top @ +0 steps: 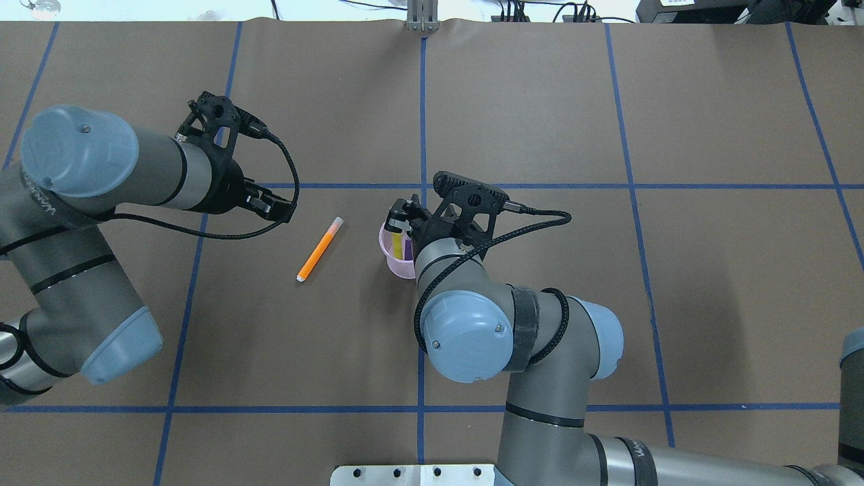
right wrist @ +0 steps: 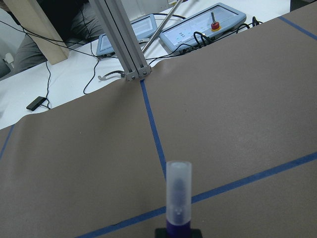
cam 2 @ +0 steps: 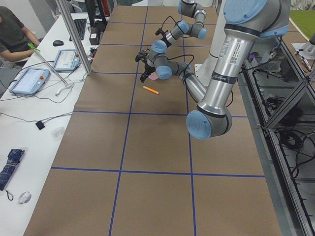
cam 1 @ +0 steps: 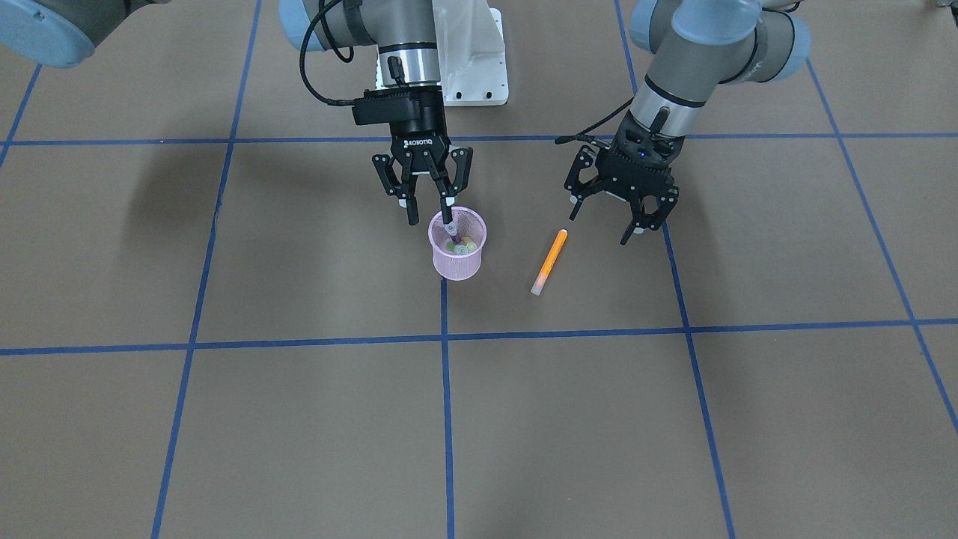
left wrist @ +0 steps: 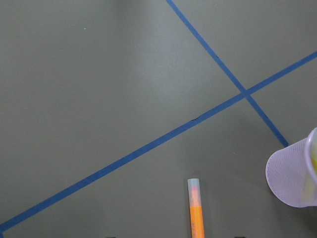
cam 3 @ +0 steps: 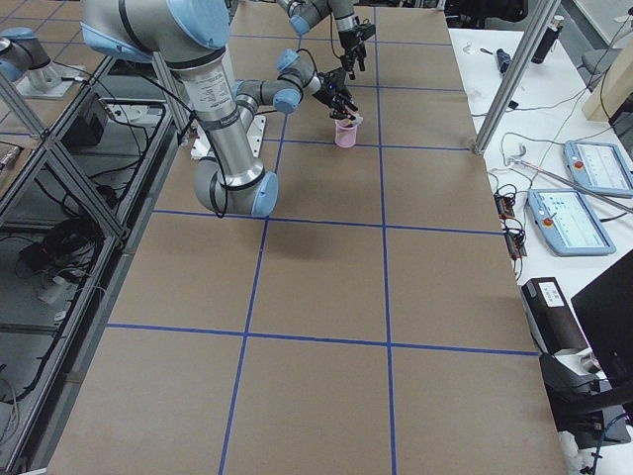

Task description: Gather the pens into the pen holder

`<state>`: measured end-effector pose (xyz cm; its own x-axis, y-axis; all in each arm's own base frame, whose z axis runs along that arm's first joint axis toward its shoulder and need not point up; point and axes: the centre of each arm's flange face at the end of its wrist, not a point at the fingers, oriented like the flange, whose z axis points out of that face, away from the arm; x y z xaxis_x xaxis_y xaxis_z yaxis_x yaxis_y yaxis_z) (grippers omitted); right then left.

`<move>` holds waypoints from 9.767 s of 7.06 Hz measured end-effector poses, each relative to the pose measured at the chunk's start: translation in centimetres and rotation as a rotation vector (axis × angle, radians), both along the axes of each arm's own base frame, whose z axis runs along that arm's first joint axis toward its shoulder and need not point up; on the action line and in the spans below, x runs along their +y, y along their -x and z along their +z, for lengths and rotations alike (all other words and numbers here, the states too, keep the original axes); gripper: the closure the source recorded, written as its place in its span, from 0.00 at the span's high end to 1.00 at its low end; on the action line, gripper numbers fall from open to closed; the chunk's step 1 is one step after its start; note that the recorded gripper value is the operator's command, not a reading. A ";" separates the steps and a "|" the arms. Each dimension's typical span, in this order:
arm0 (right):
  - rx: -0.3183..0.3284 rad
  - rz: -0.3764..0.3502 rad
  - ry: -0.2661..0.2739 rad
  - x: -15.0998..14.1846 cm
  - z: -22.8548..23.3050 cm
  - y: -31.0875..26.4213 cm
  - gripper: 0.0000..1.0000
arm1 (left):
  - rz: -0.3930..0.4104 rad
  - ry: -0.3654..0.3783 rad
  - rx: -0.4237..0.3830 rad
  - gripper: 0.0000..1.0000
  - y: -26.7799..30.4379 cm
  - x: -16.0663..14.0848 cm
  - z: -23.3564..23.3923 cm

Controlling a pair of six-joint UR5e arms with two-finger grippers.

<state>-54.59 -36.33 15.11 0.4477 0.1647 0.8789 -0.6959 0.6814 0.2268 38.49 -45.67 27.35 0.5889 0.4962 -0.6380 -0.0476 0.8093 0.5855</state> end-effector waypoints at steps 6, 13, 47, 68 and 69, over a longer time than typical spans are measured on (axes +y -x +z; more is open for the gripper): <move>0.077 -0.442 0.219 -8.1 12.4 -17.6 1.00 | 0.290 0.117 -0.227 0.82 -11.4 -6.6 3.5; 0.116 -0.474 0.239 -8.7 14.9 -18.3 1.00 | 0.354 0.267 -0.265 0.77 -14.7 -6.3 2.1; 0.171 -0.537 0.162 -12.4 30.5 -40.1 1.00 | -0.114 0.197 -0.023 0.99 16.2 -2.4 10.1; 0.324 -0.784 0.262 -13.6 47.5 -56.8 1.00 | -0.090 0.413 -0.237 1.00 40.5 -1.6 36.5; 0.332 -0.783 0.271 -13.3 47.8 -56.9 1.00 | -0.079 0.486 -0.242 1.00 40.5 -1.6 35.4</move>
